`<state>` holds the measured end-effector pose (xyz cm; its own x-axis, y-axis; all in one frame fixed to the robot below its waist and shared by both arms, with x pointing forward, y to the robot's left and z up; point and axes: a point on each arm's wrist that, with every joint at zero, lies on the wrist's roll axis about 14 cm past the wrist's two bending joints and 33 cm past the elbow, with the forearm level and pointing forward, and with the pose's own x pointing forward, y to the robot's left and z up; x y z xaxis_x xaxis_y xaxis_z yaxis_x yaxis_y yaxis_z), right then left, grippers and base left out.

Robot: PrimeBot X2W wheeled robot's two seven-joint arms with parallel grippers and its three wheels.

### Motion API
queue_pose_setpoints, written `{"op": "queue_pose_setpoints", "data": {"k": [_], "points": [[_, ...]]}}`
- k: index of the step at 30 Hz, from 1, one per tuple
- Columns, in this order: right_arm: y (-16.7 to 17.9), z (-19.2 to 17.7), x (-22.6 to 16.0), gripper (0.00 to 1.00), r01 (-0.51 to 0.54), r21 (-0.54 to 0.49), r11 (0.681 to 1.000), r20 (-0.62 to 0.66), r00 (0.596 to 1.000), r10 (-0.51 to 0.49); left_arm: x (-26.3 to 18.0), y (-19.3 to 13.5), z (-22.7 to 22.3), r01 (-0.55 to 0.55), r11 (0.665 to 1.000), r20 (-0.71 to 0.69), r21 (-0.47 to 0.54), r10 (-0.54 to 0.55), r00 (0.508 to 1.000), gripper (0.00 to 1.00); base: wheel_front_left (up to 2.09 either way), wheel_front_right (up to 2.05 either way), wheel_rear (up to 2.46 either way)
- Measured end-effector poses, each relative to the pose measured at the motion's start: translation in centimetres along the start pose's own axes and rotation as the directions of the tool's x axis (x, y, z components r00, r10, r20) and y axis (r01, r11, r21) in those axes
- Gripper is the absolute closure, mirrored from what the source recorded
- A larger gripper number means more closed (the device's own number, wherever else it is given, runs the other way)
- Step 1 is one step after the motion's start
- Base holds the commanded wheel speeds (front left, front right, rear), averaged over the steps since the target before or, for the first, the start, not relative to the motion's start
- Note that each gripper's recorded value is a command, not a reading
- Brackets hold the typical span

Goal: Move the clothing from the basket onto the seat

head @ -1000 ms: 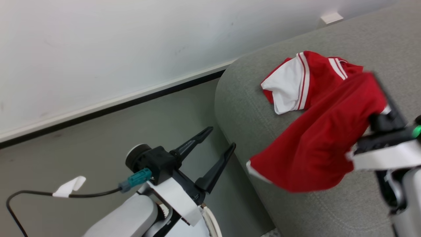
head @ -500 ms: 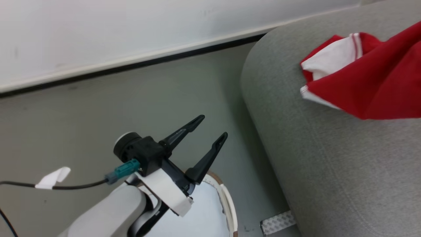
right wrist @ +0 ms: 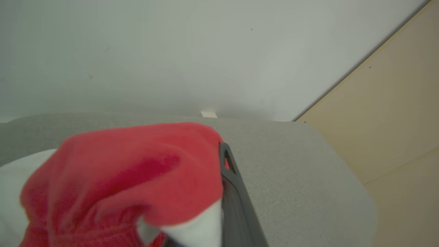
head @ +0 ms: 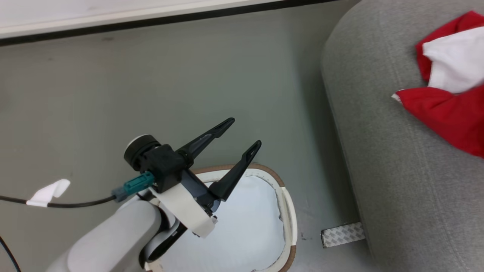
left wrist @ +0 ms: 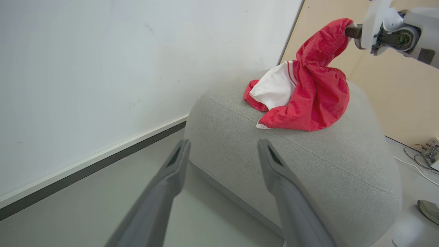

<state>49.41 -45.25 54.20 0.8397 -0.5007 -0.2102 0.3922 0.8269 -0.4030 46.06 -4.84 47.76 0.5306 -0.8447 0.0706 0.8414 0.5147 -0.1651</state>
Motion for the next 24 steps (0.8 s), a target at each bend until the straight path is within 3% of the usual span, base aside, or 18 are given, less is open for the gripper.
{"op": "queue_pose_setpoints", "data": {"k": [5,8,12,13,14,15,16,24], "points": [[1.6,-6.6,0.2,1.00,-0.015,-0.014,1.000,-0.228,0.974,0.012,-0.7,0.8,-0.7,-0.028,1.000,-0.014,-0.009,0.028,1.000,0.00,0.00,0.00,0.00],[2.8,-9.7,-0.4,1.00,-0.037,-0.013,0.999,-0.349,0.937,0.030,-0.8,1.1,-0.9,-0.037,0.999,-0.018,-0.012,0.037,0.999,0.00,0.00,0.00,0.00],[3.1,-11.2,-0.9,0.96,-0.043,-0.011,0.999,-0.408,0.912,0.035,-0.8,1.4,-1.2,-0.041,0.999,-0.022,-0.012,0.041,0.999,0.00,0.00,0.00,0.00],[3.0,-11.0,-0.9,0.84,-0.042,-0.012,0.999,-0.403,0.915,0.034,-0.8,1.5,-1.2,-0.041,0.999,-0.022,-0.012,0.041,0.999,0.00,0.00,0.00,0.00],[3.0,-10.9,-0.9,0.84,-0.042,-0.012,0.999,-0.401,0.915,0.033,-0.8,1.5,-1.2,-0.041,0.999,-0.023,-0.011,0.041,0.999,0.00,0.00,0.00,0.00],[3.0,-10.7,-1.0,0.32,-0.042,-0.011,0.999,-0.399,0.916,0.034,-0.8,1.5,-1.1,-0.041,0.999,-0.022,-0.009,0.041,0.999,0.00,0.00,0.00,0.00],[3.0,-10.6,-1.1,0.00,-0.045,-0.012,0.999,-0.398,0.917,0.036,-0.8,1.4,-1.1,-0.041,0.999,-0.023,-0.006,0.041,0.999,0.00,0.00,0.00,0.00],[1.9,-10.1,-3.4,0.00,-0.067,-0.019,0.998,-0.419,0.907,0.053,-0.8,0.0,0.6,-0.042,0.999,-0.006,0.003,0.042,0.999,0.00,0.00,0.00,0.00]]}}
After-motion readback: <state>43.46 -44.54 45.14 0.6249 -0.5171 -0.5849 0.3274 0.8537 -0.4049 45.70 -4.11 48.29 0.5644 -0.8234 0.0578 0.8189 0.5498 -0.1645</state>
